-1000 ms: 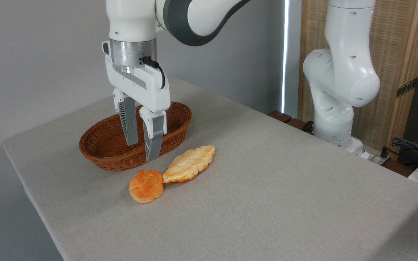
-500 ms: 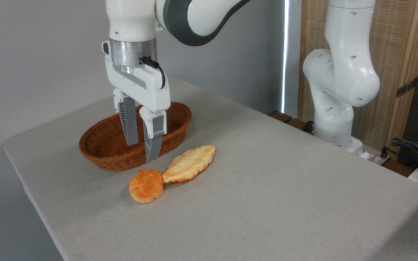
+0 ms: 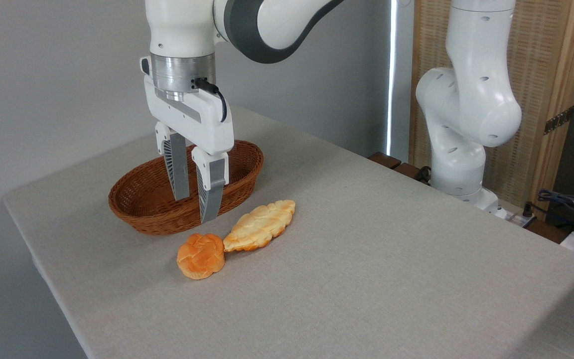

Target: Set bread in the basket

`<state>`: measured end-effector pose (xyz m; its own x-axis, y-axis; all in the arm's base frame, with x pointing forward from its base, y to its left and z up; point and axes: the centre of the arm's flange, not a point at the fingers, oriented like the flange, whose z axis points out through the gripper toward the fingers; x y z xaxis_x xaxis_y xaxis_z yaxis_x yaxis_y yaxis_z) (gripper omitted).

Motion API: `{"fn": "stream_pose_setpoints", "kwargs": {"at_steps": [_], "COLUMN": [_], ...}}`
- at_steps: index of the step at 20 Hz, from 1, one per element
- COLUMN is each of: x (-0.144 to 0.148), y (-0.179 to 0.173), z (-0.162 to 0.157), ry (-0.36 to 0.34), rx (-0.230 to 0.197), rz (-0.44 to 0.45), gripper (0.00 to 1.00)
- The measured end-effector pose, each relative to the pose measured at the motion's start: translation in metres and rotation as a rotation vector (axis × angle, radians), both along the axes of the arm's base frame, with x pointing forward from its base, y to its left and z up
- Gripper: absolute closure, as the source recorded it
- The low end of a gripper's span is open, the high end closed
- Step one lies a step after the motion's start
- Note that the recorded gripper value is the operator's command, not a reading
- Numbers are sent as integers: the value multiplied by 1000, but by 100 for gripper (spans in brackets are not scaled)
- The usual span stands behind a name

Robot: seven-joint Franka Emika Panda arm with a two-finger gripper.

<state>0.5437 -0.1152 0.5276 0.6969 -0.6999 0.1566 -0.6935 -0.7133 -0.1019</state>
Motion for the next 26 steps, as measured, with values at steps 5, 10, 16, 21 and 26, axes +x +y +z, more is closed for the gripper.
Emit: {"fn": "stream_pose_setpoints", "kwargs": {"at_steps": [5,10,16,21,26], "x": [1,9,14,18,19], "y": [0,0,-2,-3,-6], "z": [-2,-25,-75,-100,-109], "ry": [4,13,24,64,78], "rx": [1,8,16,30,35], "rz": [1,4,4,4,0], "gripper": [0,0,0,0,0]}}
